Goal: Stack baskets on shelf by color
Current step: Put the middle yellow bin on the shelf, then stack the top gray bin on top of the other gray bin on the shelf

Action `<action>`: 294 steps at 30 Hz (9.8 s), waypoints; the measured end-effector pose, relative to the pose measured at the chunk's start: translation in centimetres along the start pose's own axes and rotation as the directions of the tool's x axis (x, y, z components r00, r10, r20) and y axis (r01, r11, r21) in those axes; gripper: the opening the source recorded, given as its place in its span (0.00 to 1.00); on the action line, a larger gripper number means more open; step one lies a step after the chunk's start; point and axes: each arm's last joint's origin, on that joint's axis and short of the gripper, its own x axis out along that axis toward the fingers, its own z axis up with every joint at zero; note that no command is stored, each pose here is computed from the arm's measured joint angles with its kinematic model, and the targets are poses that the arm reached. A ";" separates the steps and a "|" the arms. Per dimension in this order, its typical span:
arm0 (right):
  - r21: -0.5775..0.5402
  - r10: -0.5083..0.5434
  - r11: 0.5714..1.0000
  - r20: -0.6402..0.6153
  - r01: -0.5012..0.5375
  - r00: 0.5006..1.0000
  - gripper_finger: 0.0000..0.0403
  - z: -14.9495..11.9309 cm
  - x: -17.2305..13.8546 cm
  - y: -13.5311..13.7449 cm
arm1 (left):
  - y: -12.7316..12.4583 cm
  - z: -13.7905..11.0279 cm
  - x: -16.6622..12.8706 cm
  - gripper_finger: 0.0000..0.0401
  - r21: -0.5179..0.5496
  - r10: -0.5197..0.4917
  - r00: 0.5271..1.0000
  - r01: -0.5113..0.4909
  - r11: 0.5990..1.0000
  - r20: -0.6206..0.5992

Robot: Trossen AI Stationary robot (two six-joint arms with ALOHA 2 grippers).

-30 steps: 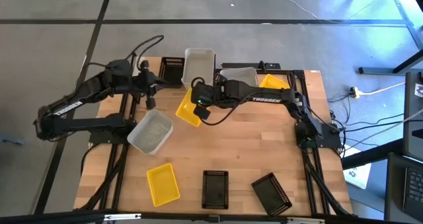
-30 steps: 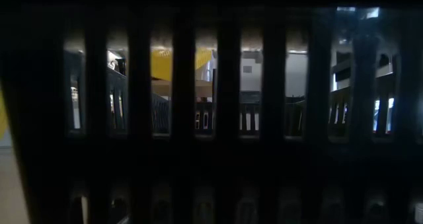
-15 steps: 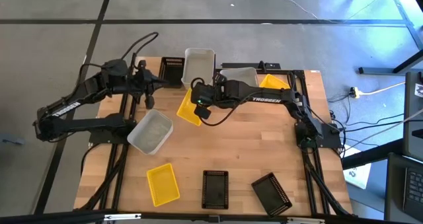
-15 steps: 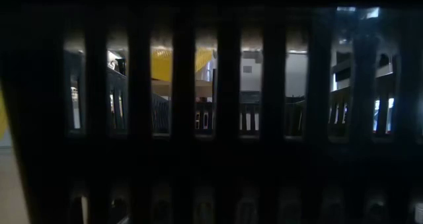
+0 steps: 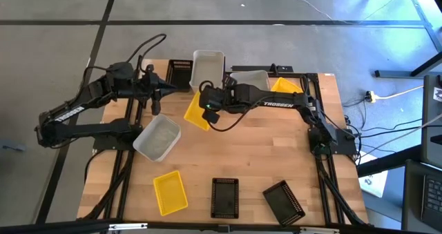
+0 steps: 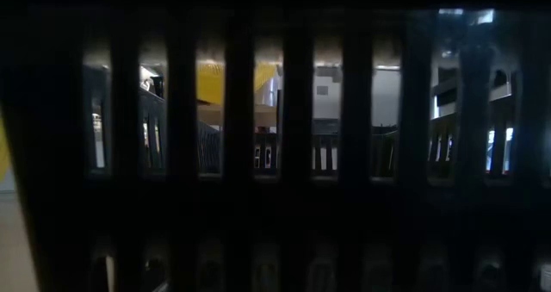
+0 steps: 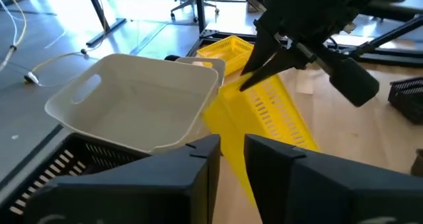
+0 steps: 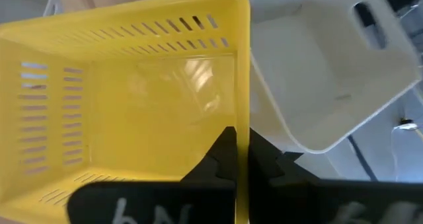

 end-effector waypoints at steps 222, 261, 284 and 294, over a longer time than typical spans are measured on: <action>-0.157 -0.264 0.919 0.437 0.362 0.860 0.25 5.4 -4.2 -0.5 | 1.2 -4.4 -6.5 0.12 -0.121 0.288 0.735 -0.448 0.886 -0.614; -0.146 -0.270 0.920 0.435 0.363 0.859 0.25 5.5 -4.0 -0.8 | 2.8 -9.8 -1.2 0.12 0.200 0.483 0.641 -0.464 0.863 -0.596; -0.254 -0.320 0.879 0.314 0.404 0.894 0.24 3.9 -6.0 -4.1 | 1.5 -5.5 -3.9 0.12 0.045 0.420 0.834 -0.434 0.900 -0.358; -0.130 0.027 0.991 -0.067 -0.036 0.997 0.24 -0.3 -6.2 -11.2 | 0.8 -3.3 -5.1 0.12 0.037 0.370 0.889 -0.375 0.926 -0.269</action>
